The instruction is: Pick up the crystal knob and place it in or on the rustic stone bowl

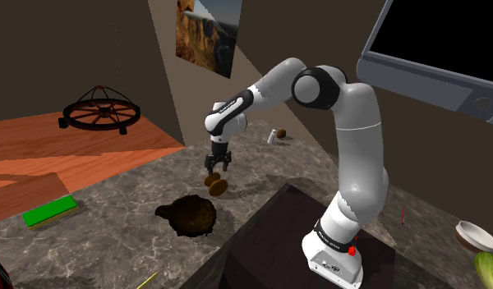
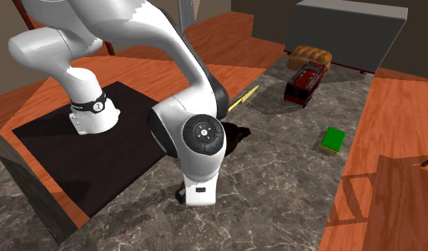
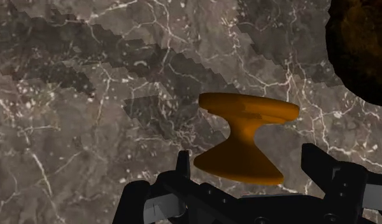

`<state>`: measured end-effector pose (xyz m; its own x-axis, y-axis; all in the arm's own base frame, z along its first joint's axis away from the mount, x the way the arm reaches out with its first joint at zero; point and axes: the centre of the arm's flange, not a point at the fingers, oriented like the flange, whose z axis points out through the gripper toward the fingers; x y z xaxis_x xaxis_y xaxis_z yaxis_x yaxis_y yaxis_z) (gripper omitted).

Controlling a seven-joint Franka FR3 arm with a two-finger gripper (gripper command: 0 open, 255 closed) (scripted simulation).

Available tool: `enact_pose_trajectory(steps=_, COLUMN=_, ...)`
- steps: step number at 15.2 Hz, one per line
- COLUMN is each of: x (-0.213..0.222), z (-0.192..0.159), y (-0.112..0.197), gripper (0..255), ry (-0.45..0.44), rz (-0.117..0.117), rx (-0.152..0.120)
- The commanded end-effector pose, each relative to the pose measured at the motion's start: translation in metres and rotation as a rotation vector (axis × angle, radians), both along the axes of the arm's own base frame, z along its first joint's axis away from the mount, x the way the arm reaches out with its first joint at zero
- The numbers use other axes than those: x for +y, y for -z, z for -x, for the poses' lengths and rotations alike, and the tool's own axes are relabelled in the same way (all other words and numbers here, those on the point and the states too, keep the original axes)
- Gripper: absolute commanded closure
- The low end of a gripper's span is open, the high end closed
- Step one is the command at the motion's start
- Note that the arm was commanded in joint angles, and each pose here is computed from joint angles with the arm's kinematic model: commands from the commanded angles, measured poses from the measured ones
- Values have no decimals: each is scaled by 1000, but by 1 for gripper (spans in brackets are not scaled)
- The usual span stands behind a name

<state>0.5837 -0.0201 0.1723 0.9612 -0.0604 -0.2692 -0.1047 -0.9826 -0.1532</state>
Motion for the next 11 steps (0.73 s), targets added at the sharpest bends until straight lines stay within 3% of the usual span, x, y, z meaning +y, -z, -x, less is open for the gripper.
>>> enact_pose_trajectory(steps=1, x=0, z=-2, y=15, gripper=0, ry=1, rz=-5, rx=5)
enact_pose_trajectory(steps=7, x=6, z=5, y=43, gripper=0, ry=1, rz=-4, rx=5)
enact_pose_trajectory(steps=11, x=6, z=5, y=43, gripper=0, ry=1, rz=-5, rx=5)
